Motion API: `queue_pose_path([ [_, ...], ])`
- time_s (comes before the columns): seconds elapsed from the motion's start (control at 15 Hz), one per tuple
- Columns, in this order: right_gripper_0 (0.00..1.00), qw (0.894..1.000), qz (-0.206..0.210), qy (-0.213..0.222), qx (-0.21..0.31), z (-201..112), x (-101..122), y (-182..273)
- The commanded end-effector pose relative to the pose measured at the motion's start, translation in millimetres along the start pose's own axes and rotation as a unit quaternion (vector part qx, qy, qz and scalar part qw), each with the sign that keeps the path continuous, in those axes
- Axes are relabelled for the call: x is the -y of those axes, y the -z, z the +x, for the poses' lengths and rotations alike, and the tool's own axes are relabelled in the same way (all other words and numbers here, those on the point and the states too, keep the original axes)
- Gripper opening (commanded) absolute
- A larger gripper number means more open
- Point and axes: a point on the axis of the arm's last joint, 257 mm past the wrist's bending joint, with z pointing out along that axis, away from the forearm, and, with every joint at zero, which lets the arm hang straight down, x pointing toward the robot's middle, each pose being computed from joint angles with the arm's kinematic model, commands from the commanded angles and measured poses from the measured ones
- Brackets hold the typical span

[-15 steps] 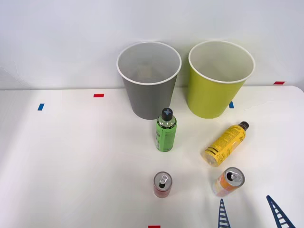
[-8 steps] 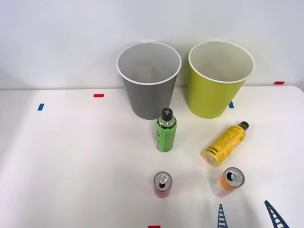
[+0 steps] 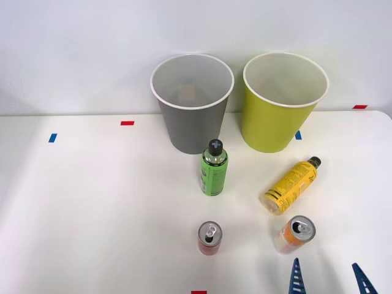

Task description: Put cans in the gray bin, plastic bottles in the light green bin

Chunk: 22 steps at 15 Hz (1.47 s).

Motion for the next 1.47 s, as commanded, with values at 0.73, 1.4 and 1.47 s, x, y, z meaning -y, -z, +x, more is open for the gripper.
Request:
queue_pose_path([
  [0.73, 1.00, 0.999, -0.049, -0.014, 0.009, 13, -33, -32],
  [1.4, 1.00, 0.998, -0.062, -0.006, 0.017, 9, -44, -73],
  [1.47, 1.00, 0.998, -0.061, -0.007, 0.015, 10, -45, -74],
])
